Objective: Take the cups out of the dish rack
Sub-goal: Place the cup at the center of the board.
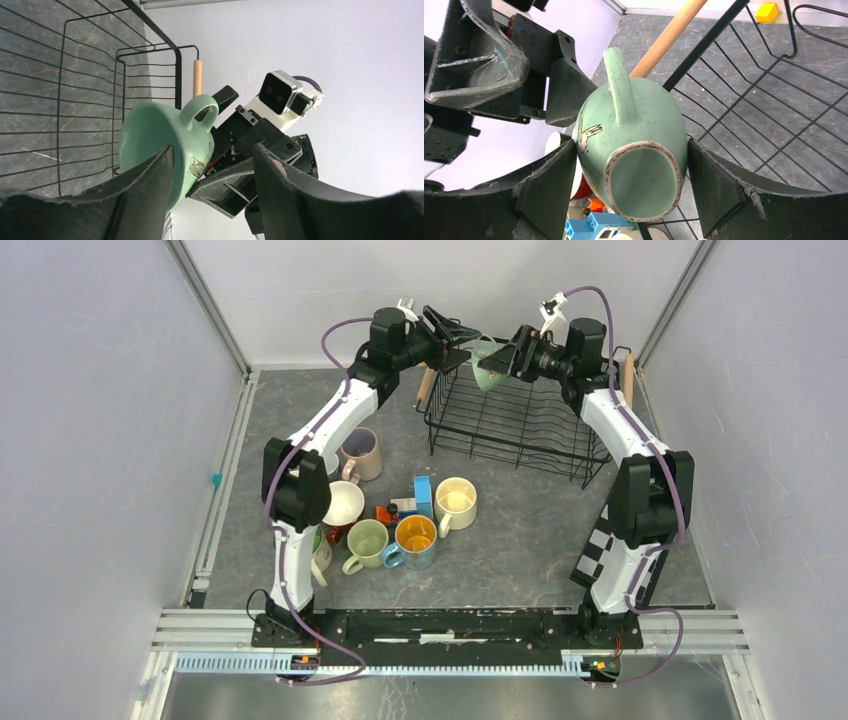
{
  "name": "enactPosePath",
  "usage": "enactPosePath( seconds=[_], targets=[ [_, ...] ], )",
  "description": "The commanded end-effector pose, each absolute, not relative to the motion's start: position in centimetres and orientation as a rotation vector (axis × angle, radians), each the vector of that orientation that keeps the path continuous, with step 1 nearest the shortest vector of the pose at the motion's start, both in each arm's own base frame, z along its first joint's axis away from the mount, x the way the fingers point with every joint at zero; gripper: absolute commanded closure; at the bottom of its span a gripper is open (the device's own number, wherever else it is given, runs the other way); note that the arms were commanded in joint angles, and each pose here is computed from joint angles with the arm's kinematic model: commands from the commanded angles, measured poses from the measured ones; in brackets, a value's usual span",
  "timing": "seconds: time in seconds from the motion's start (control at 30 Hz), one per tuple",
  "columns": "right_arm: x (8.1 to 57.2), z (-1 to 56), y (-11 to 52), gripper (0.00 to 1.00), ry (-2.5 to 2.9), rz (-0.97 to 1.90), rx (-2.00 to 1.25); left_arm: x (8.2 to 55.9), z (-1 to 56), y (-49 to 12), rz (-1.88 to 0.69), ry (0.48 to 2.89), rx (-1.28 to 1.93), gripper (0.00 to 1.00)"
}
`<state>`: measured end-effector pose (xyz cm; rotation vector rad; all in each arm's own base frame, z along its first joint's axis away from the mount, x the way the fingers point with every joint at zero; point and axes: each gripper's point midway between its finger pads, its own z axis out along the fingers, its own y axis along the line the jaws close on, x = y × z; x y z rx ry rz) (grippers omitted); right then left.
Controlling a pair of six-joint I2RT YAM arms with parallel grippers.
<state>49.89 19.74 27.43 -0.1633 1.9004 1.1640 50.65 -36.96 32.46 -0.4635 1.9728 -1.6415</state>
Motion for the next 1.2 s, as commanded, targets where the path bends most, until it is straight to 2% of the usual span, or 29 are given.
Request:
enactPosePath(
  seconds=[0.0, 0.8, 1.17],
  targets=[
    [48.7, 32.7, 20.7, 0.59, 1.738, 1.230, -0.249, 50.0, 34.8, -37.4, -1.766, 1.909, -0.450, 0.35],
    [48.6, 33.3, 21.8, 0.59, 1.692, 1.369, -0.283, 48.3, 37.1, -37.9, -1.963, 1.839, -0.469, 0.64],
    [48.9, 34.0, 22.1, 0.58, 1.670, 1.390, -0.291, 47.3, 37.8, -38.4, -2.025, 1.835, -0.458, 0.67]
  ],
)
